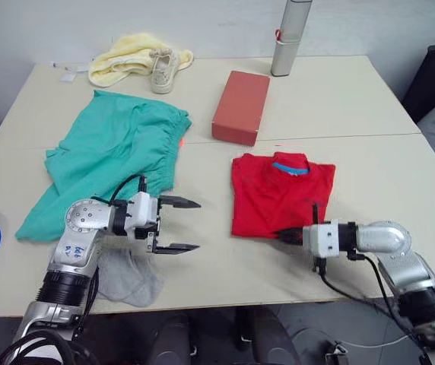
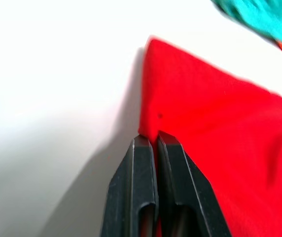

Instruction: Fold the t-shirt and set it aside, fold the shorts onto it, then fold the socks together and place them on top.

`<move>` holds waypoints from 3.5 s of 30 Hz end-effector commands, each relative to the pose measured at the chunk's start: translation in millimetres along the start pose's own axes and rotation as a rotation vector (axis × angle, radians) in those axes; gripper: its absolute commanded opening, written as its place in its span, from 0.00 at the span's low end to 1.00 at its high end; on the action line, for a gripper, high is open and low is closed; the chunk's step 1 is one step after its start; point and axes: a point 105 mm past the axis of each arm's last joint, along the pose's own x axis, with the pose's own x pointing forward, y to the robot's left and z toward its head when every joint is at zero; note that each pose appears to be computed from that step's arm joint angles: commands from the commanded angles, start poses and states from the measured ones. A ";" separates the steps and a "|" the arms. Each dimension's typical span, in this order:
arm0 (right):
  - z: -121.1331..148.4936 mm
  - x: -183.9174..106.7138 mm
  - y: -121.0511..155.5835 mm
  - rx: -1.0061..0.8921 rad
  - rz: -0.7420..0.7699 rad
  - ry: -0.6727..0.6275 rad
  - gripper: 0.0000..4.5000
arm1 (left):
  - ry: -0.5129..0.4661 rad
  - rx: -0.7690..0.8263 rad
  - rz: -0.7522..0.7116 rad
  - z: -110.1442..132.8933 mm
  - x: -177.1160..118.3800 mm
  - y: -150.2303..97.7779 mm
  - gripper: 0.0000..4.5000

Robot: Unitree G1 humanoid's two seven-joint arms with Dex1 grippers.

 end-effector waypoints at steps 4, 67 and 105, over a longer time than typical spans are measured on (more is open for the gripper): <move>41.2 1.8 34.6 0.067 0.046 -0.087 0.01 | -0.017 -0.005 -0.017 13.0 -6.2 -15.5 1.00; -12.2 -47.0 -23.3 0.484 -0.394 -0.112 0.00 | -0.069 -0.074 0.107 6.8 132.3 52.3 0.00; 23.2 -44.6 22.9 0.525 -0.415 -0.124 0.00 | -0.156 0.089 -0.022 24.4 110.2 17.4 0.00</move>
